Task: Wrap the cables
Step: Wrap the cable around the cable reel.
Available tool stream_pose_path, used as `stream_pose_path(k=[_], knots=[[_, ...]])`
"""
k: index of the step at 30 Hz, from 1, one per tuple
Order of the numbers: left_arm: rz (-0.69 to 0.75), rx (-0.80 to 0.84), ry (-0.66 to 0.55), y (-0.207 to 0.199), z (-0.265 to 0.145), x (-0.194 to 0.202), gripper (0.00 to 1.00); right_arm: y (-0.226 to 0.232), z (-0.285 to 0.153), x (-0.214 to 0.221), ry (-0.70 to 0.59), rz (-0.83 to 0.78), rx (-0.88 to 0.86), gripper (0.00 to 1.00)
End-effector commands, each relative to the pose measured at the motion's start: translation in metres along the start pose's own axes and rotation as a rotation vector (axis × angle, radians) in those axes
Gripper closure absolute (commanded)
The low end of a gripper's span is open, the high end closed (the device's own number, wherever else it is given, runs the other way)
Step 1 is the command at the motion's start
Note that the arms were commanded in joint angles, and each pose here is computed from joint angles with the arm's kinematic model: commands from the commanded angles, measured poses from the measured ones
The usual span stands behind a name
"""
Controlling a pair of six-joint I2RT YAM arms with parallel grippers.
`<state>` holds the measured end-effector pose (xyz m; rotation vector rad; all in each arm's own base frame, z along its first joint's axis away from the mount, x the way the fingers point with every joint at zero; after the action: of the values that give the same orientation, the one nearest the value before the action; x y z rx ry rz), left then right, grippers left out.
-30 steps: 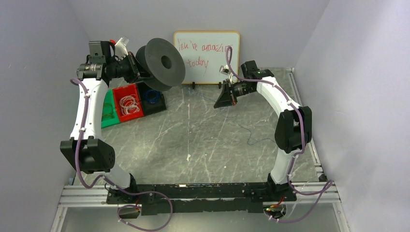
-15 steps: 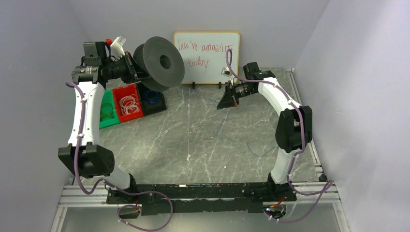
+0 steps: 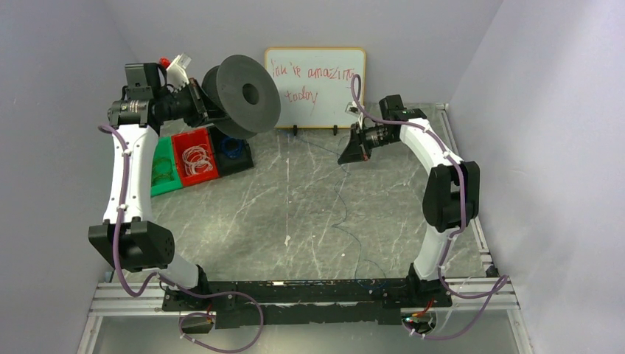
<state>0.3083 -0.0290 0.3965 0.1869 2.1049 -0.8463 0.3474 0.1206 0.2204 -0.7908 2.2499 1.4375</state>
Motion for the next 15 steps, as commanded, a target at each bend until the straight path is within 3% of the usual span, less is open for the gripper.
stream_pose_path(k=[1,15], knots=[[0.259,-0.109,-0.334,-0.021,-0.061,-0.053,0.98,-0.046,-0.038,0.029,0.062,0.162,0.303,1.0],[0.229,-0.195,-0.375,-0.012,-0.075,-0.06,0.98,-0.073,-0.074,0.051,0.064,0.233,0.429,0.99]])
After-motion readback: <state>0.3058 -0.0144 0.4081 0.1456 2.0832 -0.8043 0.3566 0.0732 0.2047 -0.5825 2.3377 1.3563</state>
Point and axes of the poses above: each gripper's point midway between its finger pads, its own z axis out along the fingers, its own y axis along the line the jaws close on, x = y × z, the point moved 10 cm from there along -z, back along the fingers, and after that the axes turned 15 degrees about z, right-handed, at the moved point
